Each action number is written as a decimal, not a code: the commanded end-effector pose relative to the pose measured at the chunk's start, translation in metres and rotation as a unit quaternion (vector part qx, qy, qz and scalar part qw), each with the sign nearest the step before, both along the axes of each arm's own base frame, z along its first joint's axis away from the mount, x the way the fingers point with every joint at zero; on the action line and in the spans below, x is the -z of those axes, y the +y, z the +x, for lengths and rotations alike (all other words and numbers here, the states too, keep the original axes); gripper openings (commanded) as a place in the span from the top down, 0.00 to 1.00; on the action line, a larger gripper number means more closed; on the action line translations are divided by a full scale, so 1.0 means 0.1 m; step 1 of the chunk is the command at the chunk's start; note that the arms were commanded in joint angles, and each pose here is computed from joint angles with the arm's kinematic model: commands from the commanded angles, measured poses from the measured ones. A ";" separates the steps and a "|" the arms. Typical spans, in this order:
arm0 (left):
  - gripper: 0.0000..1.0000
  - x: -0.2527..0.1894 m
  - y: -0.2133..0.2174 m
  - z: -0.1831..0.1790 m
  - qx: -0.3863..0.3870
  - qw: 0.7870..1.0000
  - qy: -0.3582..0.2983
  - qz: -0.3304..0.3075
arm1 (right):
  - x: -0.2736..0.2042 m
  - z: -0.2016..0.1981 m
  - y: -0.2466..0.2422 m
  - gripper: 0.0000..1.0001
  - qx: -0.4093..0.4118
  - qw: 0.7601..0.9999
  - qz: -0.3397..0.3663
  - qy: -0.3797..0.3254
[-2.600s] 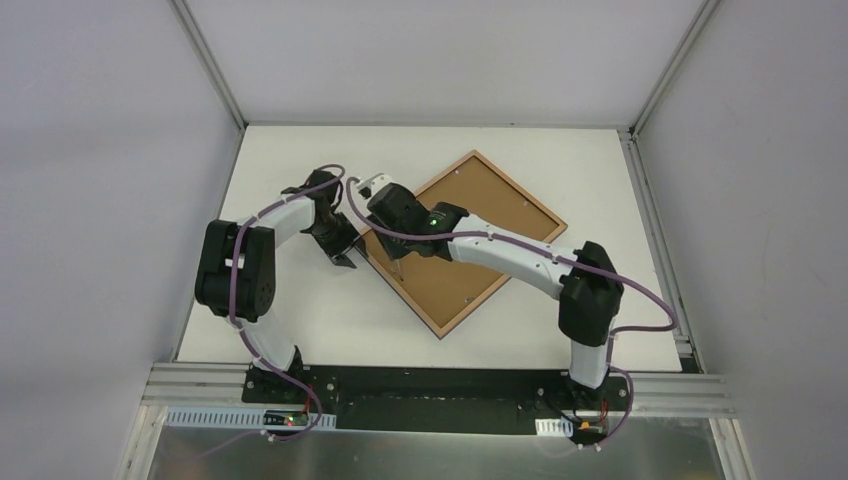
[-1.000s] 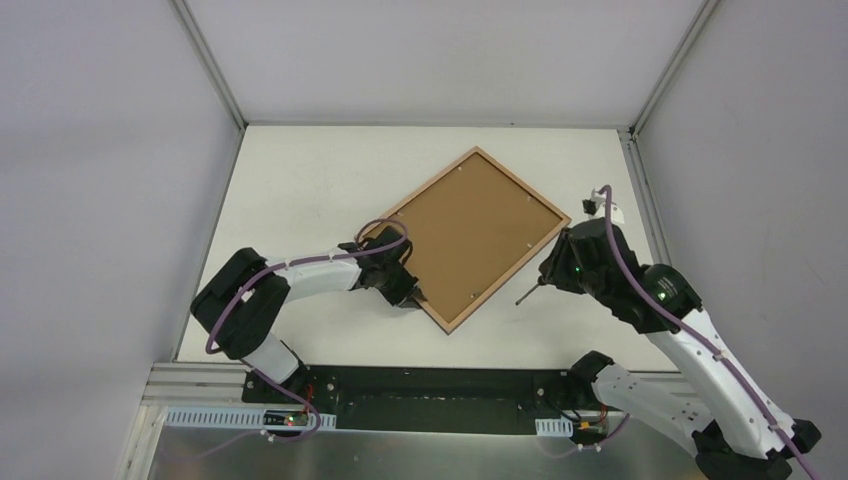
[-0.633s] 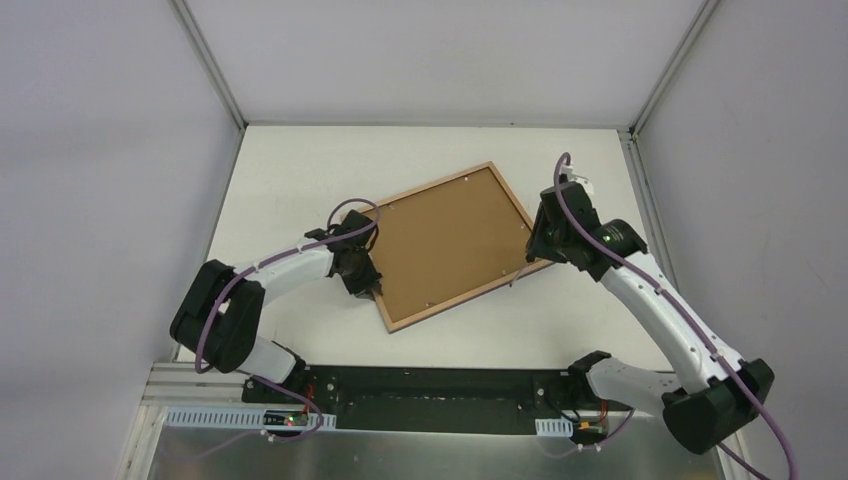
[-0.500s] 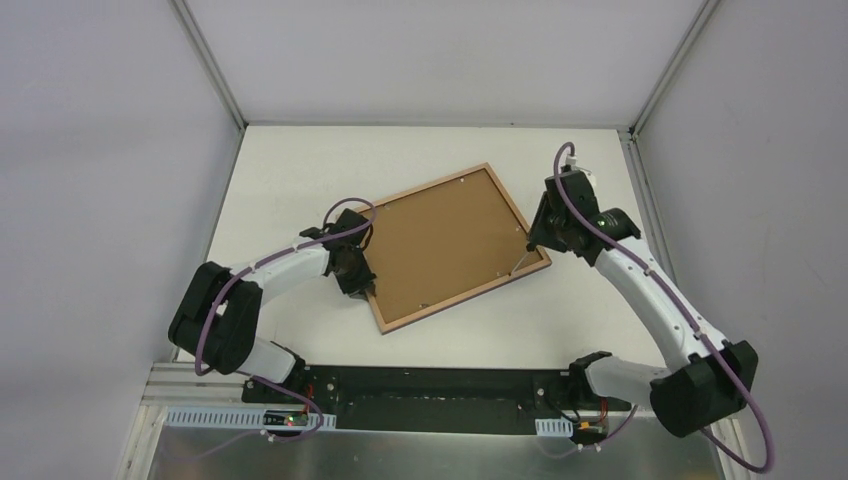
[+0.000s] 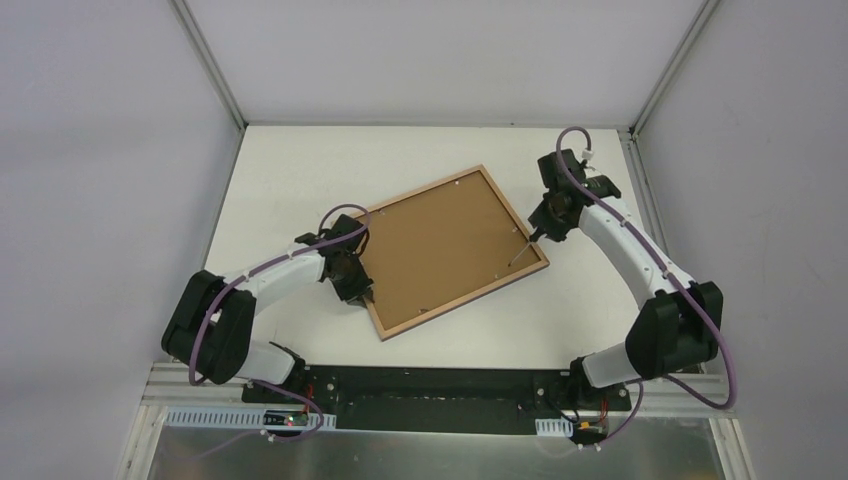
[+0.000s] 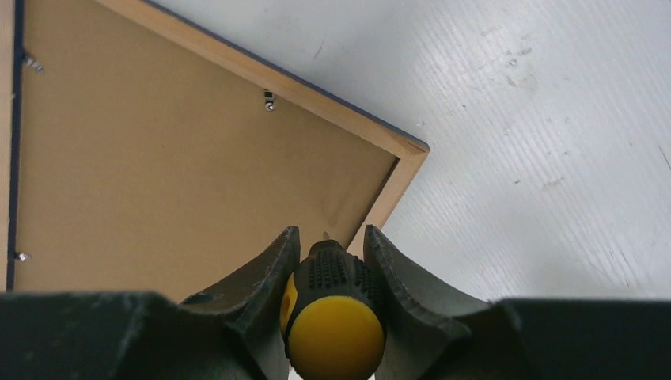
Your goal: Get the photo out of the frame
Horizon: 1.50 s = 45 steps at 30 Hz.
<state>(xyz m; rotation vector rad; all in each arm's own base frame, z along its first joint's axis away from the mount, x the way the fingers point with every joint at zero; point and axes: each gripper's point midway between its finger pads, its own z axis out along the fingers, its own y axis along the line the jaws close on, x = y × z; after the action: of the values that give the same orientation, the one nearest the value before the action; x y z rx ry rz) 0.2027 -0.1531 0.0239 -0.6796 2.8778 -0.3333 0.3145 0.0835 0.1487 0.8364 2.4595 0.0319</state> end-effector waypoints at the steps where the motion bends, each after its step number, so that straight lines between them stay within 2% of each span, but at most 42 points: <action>1: 1.00 0.06 0.18 -0.22 -0.048 0.998 0.031 0.025 | -0.02 -0.07 -0.13 1.00 0.065 0.997 -0.014 0.036; 12: 1.00 0.08 0.17 -0.22 -0.068 0.997 0.034 0.022 | 0.17 -0.27 0.08 1.00 0.032 0.988 0.021 0.151; 20: 1.00 0.10 0.12 -0.19 -0.067 0.997 0.039 0.015 | 0.34 -0.30 0.27 1.00 0.028 0.979 0.071 0.187; 26: 1.00 0.09 0.12 -0.18 -0.066 0.997 0.035 0.014 | 0.40 -0.27 0.50 1.00 0.036 0.974 0.140 0.174; 32: 1.00 0.06 0.14 -0.12 -0.052 0.998 0.021 0.023 | 0.06 -0.10 0.57 1.00 0.005 0.981 0.166 0.098; 38: 1.00 0.05 0.25 0.00 0.006 0.998 0.011 0.067 | -0.41 0.02 0.50 1.00 -0.113 0.986 0.119 0.027; 45: 1.00 0.12 0.61 0.23 0.134 0.981 0.016 0.141 | -0.47 -0.14 0.20 1.00 -0.169 0.985 0.024 0.040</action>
<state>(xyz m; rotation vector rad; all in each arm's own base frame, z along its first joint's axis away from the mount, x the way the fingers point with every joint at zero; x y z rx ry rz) 0.2157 -0.1345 0.0213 -0.5699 2.9316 -0.1987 0.3181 0.1244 0.1842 0.6207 2.6399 0.3187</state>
